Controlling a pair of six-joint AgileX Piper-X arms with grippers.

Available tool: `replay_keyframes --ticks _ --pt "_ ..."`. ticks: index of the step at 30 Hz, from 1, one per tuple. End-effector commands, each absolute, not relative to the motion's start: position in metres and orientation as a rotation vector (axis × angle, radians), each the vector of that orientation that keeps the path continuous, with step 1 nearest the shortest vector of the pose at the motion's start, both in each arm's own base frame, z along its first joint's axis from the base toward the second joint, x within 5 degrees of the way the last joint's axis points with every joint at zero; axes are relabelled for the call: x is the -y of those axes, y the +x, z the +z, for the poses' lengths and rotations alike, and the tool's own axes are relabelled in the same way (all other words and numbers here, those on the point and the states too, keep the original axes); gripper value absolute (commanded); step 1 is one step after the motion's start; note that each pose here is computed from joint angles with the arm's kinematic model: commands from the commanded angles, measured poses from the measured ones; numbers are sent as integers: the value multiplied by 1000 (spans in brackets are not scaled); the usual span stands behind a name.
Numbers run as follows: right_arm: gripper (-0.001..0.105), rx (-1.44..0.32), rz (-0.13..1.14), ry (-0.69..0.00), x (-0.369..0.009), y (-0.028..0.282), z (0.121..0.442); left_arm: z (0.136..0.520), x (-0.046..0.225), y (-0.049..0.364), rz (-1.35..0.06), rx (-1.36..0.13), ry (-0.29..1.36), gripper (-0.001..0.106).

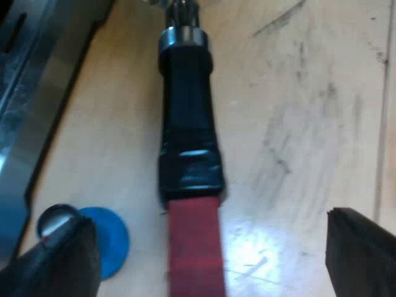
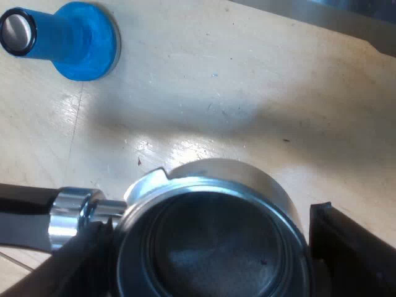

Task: Put the handle in the coffee machine

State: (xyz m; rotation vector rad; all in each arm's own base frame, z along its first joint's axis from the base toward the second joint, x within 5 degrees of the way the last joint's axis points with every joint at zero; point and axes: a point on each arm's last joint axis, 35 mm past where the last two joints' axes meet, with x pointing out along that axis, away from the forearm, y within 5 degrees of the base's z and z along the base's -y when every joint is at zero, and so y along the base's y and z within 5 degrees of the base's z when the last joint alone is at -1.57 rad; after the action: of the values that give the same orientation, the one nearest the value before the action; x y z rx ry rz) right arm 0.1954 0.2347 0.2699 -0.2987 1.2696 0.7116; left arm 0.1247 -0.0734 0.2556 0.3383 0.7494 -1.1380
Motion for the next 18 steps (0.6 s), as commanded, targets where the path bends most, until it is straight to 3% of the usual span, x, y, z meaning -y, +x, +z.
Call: replay_keyframes --ticks 1,18 --pt "0 -1244 744 -276 -234 195 282 252 75 127 -1131 -703 361 75" --pt "0 -1263 782 -250 -235 193 282 223 79 138 -1129 -712 366 75"
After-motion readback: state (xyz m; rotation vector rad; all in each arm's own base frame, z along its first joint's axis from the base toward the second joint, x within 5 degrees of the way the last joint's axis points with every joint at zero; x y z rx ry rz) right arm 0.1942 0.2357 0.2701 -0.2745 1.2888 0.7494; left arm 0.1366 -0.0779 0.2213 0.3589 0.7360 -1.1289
